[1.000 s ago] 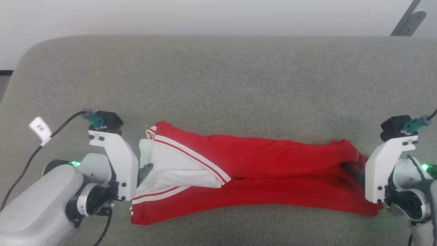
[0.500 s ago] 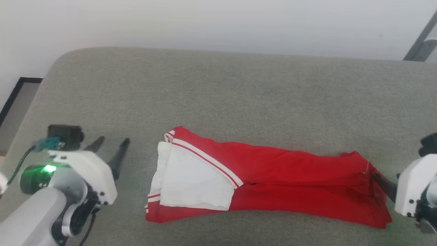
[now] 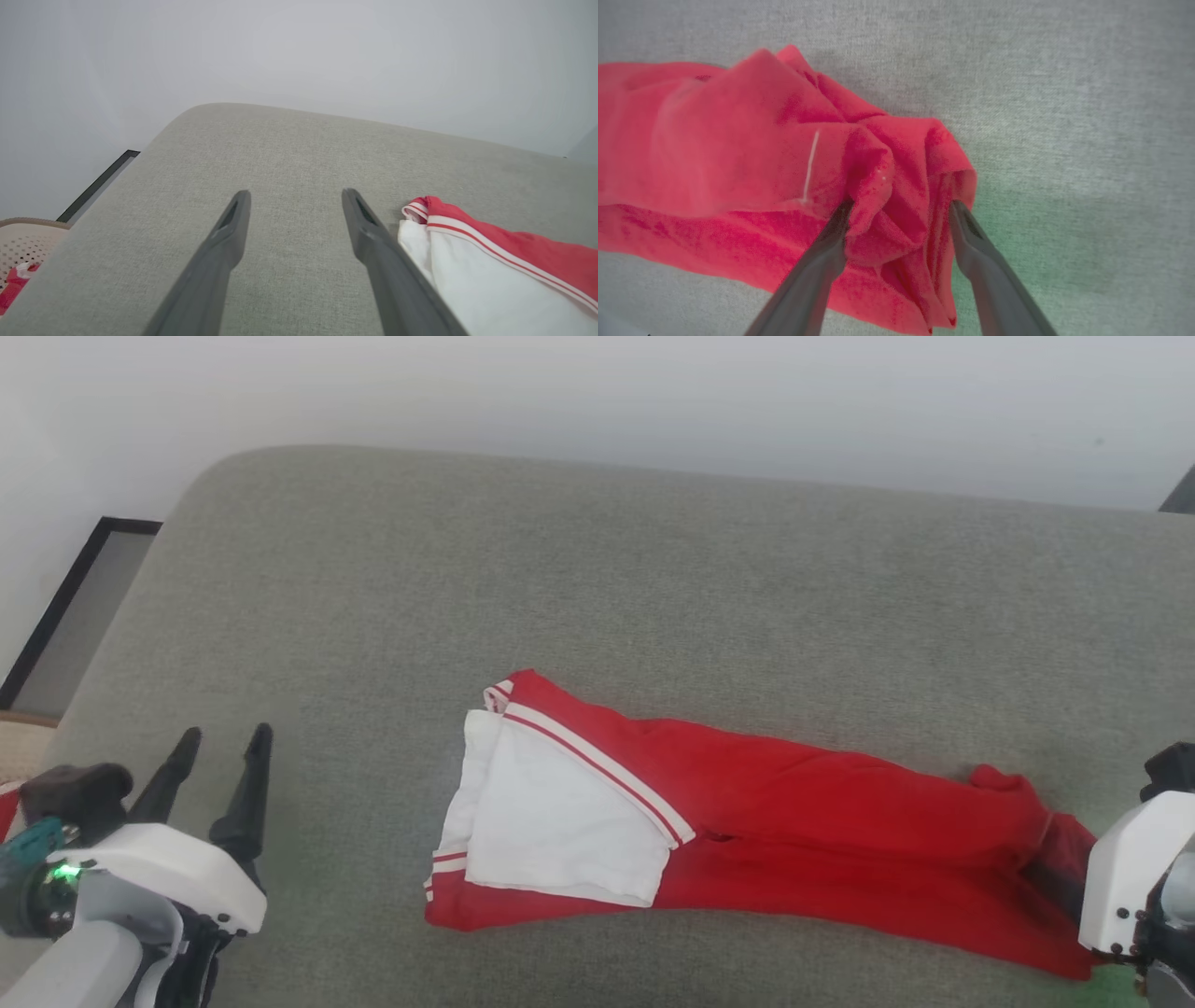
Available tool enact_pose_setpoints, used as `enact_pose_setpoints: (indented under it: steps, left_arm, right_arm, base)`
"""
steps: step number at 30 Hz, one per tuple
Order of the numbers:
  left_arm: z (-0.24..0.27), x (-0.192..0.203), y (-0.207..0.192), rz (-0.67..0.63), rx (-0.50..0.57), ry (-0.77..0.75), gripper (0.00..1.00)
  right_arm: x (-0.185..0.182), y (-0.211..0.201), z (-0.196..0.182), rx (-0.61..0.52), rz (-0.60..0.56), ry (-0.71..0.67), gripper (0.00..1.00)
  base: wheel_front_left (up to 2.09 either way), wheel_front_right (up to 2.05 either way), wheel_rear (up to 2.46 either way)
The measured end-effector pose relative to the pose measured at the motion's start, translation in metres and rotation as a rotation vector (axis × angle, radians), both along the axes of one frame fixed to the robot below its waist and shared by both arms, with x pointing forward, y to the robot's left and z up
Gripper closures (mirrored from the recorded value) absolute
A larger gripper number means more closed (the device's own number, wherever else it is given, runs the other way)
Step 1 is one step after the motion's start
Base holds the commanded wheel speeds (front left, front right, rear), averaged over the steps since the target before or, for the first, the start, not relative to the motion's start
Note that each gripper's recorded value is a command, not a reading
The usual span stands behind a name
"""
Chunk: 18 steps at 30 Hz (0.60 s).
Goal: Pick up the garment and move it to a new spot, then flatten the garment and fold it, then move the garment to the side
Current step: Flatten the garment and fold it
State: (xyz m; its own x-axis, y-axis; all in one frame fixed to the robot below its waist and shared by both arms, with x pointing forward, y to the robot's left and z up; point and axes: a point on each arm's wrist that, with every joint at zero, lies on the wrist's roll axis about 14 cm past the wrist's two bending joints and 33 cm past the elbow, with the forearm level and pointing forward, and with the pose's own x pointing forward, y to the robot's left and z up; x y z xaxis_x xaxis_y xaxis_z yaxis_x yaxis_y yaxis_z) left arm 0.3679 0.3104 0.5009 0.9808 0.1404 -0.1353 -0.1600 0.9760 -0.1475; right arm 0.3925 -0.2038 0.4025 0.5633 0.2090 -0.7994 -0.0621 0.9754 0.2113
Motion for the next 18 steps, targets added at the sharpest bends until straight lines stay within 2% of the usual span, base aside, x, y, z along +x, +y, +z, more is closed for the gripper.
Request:
enact_pose_setpoints:
  steps: [12,13,14,15,18]
  left_arm:
    - [-0.006,-0.015,0.021,0.084,-0.013,-0.058,0.0]
    - [-0.006,-0.016,0.022,0.09,-0.016,-0.062,0.0]
    - [-0.005,-0.016,0.024,0.097,-0.021,-0.07,0.0]
    - [-0.005,-0.016,0.024,0.103,-0.027,-0.077,0.0]
    - [-0.005,-0.017,0.026,0.105,-0.022,-0.089,0.0]
  right_arm:
    - [0.004,0.014,-0.027,0.041,0.011,0.097,0.0]
    - [0.005,0.016,-0.028,0.044,0.012,0.101,0.53]
    - [0.006,0.017,-0.029,0.045,0.014,0.103,0.94]
    - [0.006,0.019,-0.03,0.054,0.017,0.107,1.0]
    - [0.007,0.029,-0.031,0.097,0.027,0.11,1.0]
  base:
    - [0.0,0.0,0.0]
    - [0.0,0.0,0.0]
    - [0.0,0.0,0.0]
    - [0.0,0.0,0.0]
    - [0.0,0.0,0.0]
